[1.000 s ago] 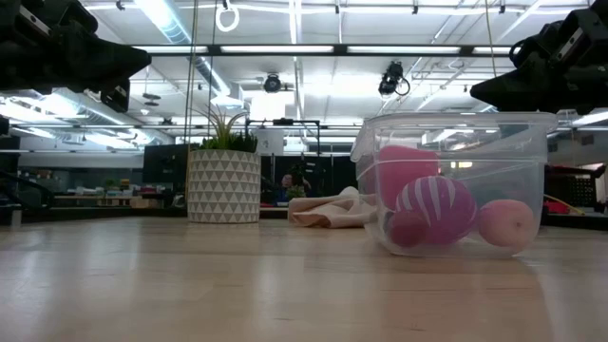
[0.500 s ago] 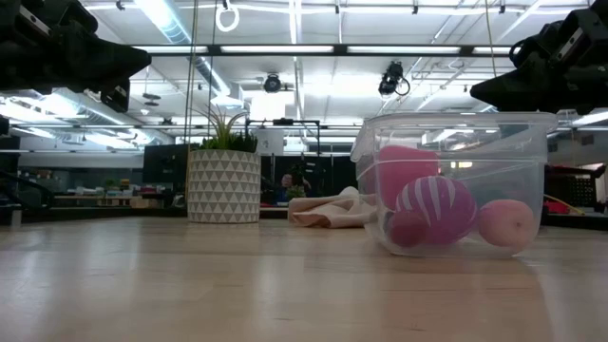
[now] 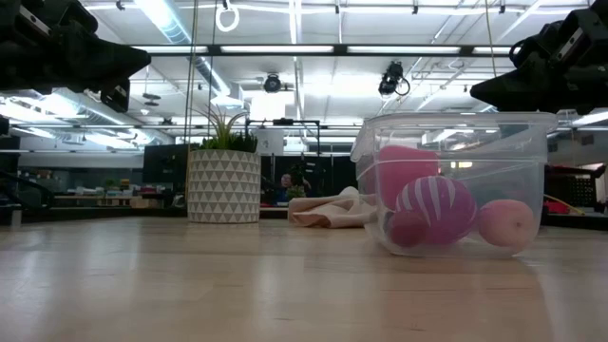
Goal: Pick and placing Produce into tupperware
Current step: Return to Home Position
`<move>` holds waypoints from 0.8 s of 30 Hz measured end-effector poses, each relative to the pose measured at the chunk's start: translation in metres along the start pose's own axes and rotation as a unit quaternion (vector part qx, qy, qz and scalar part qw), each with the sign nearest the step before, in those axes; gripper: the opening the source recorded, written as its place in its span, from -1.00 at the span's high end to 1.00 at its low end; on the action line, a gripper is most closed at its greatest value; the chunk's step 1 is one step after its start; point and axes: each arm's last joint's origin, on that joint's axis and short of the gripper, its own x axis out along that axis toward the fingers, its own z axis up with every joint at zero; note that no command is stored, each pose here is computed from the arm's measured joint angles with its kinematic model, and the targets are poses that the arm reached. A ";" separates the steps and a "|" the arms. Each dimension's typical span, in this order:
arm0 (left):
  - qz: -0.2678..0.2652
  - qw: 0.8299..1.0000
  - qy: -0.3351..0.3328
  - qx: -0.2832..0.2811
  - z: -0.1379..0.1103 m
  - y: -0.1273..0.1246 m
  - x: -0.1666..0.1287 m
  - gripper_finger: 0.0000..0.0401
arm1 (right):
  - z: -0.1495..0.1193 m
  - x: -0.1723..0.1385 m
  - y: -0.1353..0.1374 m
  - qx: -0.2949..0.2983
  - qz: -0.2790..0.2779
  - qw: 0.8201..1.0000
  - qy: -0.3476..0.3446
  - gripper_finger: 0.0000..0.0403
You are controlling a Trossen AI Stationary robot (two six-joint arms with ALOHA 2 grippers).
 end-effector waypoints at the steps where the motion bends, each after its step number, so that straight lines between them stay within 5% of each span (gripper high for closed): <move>1: 0.000 1.000 0.000 0.000 0.000 0.000 0.000 0.86 | 0.000 0.000 0.000 0.000 0.000 1.000 0.000 0.89; 24: 0.000 1.000 0.000 0.000 0.000 0.000 0.000 0.86 | 0.000 0.000 0.000 0.000 0.000 1.000 0.000 0.89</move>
